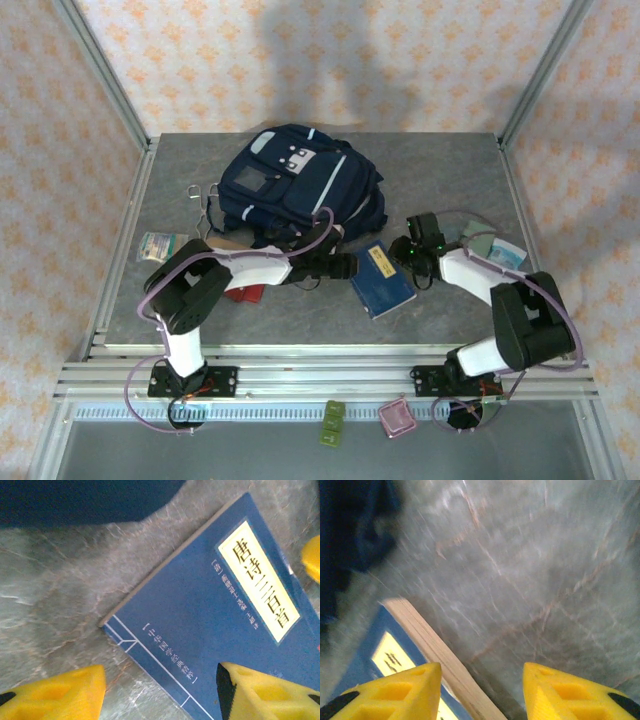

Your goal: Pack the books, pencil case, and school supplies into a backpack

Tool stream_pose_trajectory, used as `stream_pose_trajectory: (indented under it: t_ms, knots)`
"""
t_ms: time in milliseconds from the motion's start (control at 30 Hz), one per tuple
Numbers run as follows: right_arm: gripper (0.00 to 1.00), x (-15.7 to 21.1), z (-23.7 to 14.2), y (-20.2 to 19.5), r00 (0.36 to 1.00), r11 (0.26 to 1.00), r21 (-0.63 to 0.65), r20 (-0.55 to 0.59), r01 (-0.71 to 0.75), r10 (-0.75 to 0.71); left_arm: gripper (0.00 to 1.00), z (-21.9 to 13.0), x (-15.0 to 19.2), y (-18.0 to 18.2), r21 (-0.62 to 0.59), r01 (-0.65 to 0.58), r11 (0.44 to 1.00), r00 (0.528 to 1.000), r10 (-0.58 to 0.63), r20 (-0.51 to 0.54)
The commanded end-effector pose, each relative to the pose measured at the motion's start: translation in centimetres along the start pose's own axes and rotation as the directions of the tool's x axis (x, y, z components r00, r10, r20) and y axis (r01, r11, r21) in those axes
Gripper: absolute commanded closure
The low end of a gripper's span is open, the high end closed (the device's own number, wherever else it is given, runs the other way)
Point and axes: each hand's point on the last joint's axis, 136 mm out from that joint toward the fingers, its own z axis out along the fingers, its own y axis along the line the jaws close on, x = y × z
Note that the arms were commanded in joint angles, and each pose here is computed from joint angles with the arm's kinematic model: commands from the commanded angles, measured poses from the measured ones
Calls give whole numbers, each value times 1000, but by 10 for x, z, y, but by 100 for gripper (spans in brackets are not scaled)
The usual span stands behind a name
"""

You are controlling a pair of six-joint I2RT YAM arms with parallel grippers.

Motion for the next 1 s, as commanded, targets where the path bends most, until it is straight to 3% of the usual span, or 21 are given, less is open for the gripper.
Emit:
stream_pose_trajectory:
  t_ms: [0, 200, 467, 633, 800, 967]
  knots:
    - [55, 17, 4, 2, 998, 999, -45, -58, 21, -24, 39, 7, -2, -11, 23, 13, 1000, 1000, -12, -16]
    - [69, 51, 7, -1, 986, 996, -89, -165, 5, -20, 39, 14, -6, -20, 58, 11, 998, 1000, -11, -11]
    - [75, 87, 3, -2, 974, 995, -96, -227, -1, -21, 38, 24, -12, -25, 91, 3, 996, 1000, -5, 17]
    - [75, 89, 2, -8, 974, 998, -67, -226, -2, -13, 38, 17, -19, -34, 147, -9, 989, 997, -2, 74]
    - [72, 91, -5, 3, 970, 991, -131, -242, 1, -33, 38, -2, -37, -45, 204, -22, 979, 983, -16, 182]
    - [71, 87, -2, -11, 974, 999, -43, -225, 18, -27, 38, -6, -42, -44, 192, -25, 981, 978, -16, 209]
